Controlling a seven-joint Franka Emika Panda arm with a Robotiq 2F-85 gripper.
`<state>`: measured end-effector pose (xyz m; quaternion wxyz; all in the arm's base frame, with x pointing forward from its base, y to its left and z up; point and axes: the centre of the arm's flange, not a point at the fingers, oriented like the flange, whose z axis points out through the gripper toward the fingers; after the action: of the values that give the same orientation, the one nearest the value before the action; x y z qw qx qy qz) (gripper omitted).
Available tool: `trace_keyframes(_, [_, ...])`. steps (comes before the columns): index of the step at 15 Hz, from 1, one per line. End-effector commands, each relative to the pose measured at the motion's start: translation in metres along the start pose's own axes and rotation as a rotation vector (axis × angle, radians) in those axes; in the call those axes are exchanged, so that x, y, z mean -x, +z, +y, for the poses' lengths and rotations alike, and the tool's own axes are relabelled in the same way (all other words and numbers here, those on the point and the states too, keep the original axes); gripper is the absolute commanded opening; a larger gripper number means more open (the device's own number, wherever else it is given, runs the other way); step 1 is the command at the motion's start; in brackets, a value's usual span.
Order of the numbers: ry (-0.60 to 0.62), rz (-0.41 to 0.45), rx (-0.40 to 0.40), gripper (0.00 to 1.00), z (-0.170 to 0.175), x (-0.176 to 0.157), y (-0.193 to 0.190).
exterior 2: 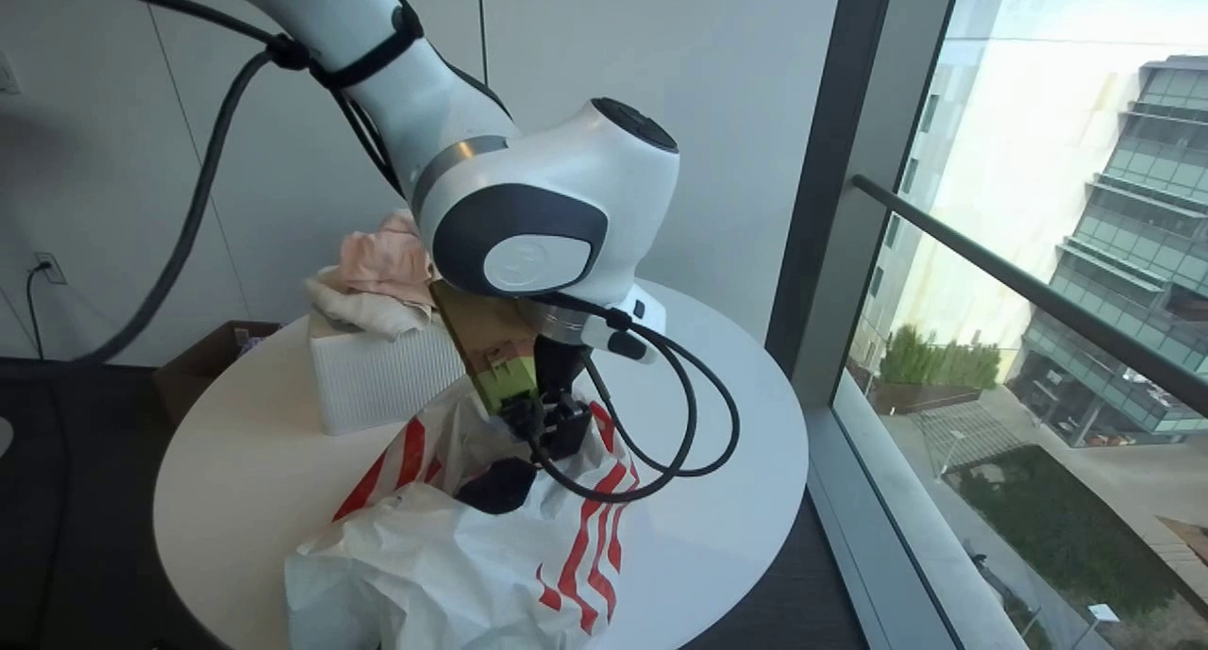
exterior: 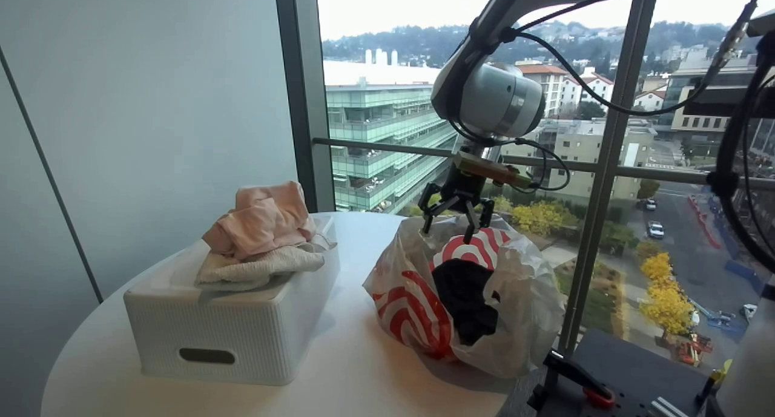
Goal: Remove the white towel and the peach and blue shirts from the plastic and put them on the basket
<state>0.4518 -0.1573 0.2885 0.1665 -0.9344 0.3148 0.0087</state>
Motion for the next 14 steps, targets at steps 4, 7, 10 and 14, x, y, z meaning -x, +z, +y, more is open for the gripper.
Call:
trace_keyframes(4, [-0.145,-0.03,-0.15,1.0,0.042,0.026,-0.047])
trace_keyframes(7, [-0.155,-0.088,-0.133,1.0,0.049,0.037,-0.056])
trace_keyframes(10, [-0.165,-0.163,-0.044,1.0,0.041,0.042,-0.034])
trace_keyframes(14, [-0.199,-0.209,0.143,1.0,0.022,0.054,0.027])
